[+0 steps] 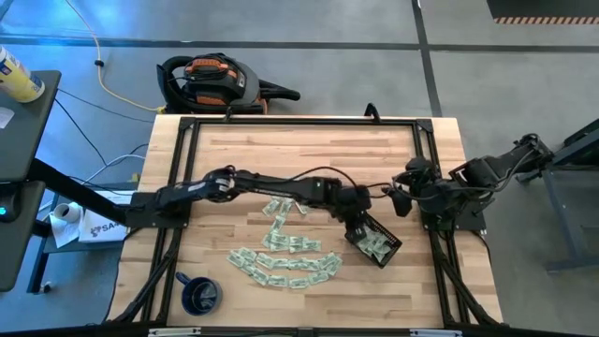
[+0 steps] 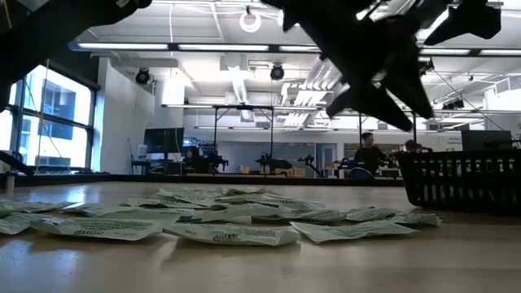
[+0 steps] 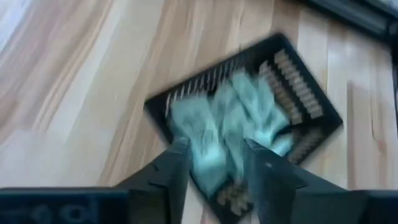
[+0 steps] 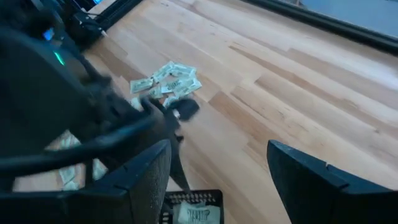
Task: Pick and place Stevia / Truvia into bins
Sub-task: Put the stevia packet into the black bin
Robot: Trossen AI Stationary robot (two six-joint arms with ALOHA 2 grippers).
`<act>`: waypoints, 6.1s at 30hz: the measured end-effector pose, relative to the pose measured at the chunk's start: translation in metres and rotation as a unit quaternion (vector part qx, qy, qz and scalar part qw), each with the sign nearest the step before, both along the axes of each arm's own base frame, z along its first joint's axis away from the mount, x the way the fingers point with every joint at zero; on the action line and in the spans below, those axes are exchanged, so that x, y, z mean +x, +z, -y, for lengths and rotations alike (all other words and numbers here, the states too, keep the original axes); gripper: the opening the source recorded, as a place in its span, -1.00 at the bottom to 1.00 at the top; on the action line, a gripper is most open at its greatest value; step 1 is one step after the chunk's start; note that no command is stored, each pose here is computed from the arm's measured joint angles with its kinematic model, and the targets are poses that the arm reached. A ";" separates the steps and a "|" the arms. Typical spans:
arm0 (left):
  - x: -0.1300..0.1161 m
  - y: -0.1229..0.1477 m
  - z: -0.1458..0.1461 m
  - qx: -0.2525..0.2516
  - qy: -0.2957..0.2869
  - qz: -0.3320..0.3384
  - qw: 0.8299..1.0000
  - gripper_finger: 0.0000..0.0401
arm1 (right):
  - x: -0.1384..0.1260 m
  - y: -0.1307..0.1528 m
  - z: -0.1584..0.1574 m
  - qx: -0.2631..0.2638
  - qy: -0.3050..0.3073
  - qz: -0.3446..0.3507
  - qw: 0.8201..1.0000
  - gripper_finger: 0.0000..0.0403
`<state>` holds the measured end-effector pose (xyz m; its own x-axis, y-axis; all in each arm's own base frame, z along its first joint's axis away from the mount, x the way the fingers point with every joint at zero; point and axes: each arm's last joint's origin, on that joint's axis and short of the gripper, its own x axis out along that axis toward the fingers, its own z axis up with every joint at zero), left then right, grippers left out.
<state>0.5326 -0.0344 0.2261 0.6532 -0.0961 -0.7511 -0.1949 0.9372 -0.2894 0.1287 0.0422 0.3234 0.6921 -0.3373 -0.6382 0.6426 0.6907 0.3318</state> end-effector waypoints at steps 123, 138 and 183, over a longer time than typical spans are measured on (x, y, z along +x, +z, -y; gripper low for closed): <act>-0.172 -0.016 -0.092 0.012 0.242 -0.290 0.926 -0.08 | -0.001 -0.021 0.004 0.021 -0.046 -0.017 0.999 0.27; -0.199 -0.083 -0.094 -0.026 0.279 -0.251 0.926 -0.08 | 0.002 -0.022 0.010 0.027 -0.071 -0.019 0.997 0.27; 0.007 -0.024 0.032 0.037 -0.020 0.009 0.999 -0.43 | -0.002 -0.007 0.000 0.048 -0.028 0.074 0.996 0.27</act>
